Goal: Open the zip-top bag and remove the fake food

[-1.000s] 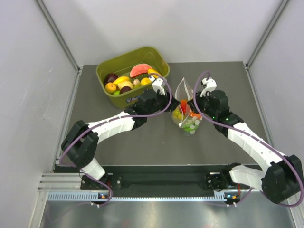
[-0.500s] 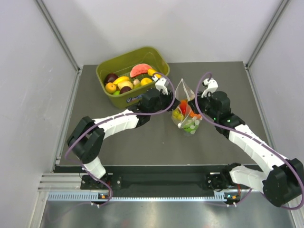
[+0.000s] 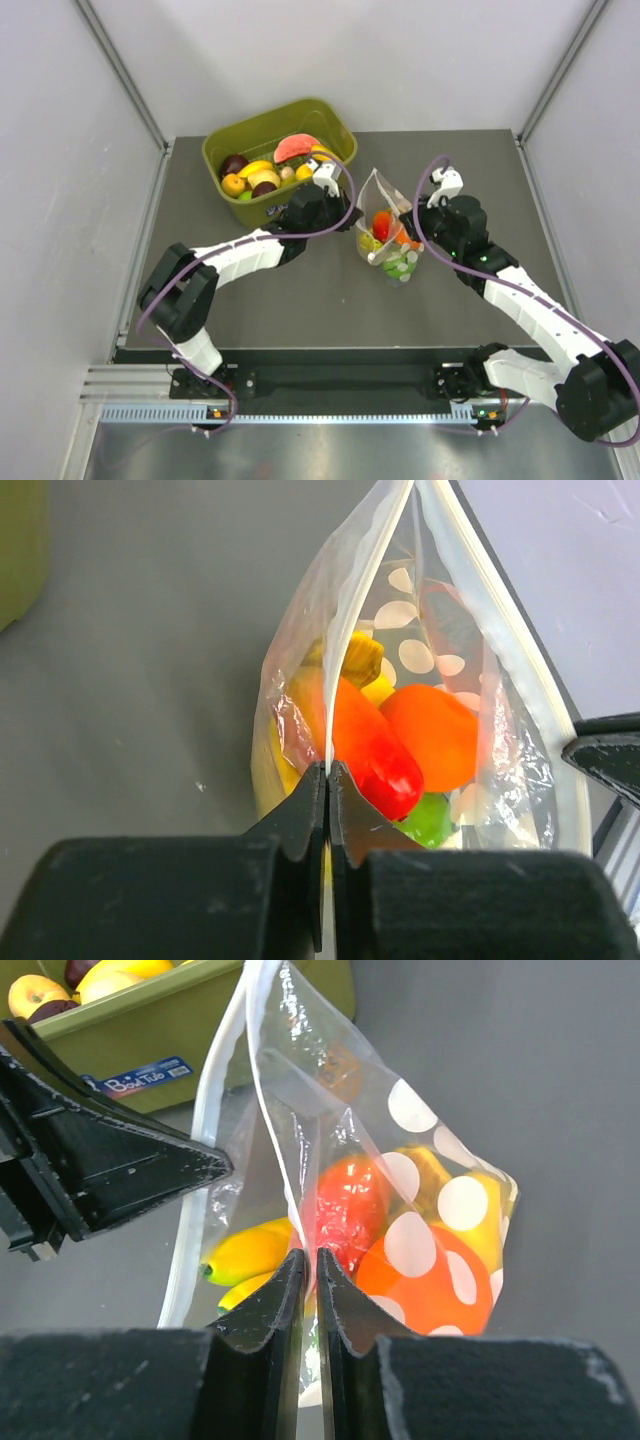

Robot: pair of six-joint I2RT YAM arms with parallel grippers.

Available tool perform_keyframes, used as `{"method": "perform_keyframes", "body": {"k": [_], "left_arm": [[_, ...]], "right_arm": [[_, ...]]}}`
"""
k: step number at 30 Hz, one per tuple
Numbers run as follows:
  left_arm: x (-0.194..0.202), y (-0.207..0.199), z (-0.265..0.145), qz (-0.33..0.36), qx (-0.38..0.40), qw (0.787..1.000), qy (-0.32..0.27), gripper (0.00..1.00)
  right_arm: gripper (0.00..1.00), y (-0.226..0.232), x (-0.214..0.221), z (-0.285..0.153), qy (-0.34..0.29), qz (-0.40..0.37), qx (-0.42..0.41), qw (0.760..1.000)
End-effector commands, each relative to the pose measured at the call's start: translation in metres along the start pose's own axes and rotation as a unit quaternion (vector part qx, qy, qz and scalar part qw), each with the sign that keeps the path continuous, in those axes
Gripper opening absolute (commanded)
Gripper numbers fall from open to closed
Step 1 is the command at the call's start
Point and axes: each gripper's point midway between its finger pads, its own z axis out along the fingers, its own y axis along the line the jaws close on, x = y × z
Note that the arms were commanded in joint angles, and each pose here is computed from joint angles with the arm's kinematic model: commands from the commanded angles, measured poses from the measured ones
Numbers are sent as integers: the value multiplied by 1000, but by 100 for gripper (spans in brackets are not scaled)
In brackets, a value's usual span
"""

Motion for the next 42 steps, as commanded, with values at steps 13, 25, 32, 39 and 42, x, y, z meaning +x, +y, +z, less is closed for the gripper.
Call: {"method": "perform_keyframes", "body": {"k": [13,25,32,39,42], "left_arm": [[-23,-5,-51,22,14,999,-20,0],[-12,29,-78,59,-65,996,7,0],[-4,-2,-82,71,22,997,17,0],[-13,-23,-82,78,54,995,6,0],[-16,-27,-83,79,58,995,-1,0]], "right_arm": [[7,-1,-23,-5,-28,-12,19,999],[4,-6,-31,-13,-37,-23,35,998],[17,27,-36,-15,-43,-18,-50,998],[47,89,-45,-16,-35,-42,-131,990],[51,104,-40,-11,-25,-52,-144,988]]}}
